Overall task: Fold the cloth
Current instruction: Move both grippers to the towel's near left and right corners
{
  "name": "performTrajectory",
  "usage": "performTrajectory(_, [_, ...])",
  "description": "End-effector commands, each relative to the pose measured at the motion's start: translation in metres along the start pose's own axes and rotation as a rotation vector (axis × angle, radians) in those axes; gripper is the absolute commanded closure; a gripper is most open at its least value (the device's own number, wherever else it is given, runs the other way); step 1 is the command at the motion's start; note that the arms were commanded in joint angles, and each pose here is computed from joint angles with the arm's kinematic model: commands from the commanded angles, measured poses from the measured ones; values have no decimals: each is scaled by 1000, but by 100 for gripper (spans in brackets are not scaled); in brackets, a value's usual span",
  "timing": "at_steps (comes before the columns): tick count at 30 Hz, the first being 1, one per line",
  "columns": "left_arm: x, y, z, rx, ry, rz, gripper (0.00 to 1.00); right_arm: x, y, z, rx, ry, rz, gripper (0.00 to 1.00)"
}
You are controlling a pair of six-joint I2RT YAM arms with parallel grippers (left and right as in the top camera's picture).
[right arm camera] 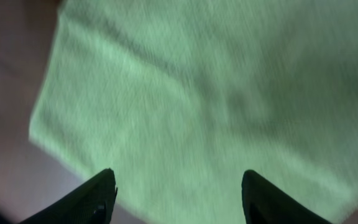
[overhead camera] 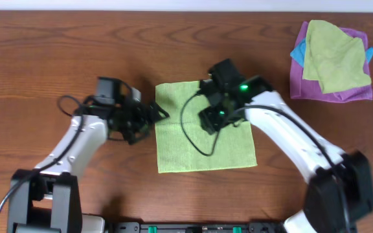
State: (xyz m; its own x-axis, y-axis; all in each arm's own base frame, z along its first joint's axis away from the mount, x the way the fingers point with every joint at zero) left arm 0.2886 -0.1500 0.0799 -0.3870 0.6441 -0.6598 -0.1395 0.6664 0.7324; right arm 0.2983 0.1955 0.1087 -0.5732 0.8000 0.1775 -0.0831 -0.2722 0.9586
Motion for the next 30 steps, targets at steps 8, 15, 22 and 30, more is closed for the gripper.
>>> performTrajectory(8, [15,35,-98,-37,-171,356,5,-44,28,-90,-44,-196,162,32])
performTrajectory(15, [40,56,-125,-224,-256,546,5,-37,21,-118,-129,-272,158,31])
performTrajectory(22, [87,19,-123,-195,-284,631,4,-42,4,-136,-190,-335,154,32])
performTrajectory(30, [94,-2,-99,-306,-319,565,0,-60,-18,-153,-216,-423,110,32])
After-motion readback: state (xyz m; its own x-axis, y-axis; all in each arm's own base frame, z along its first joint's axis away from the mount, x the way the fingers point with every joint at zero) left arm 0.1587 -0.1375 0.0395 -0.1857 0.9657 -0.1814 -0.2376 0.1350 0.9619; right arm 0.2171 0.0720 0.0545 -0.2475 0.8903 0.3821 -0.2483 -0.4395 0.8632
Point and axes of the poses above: each gripper's point midway between its finger pads, its own y axis back along the fingers, its own x axis along the line the jaws close on, z = x × y, the point moved 1 cm from there along y, back along the fingers, and after that the axes turned 5 degrees about y, right-handed, at the moved point
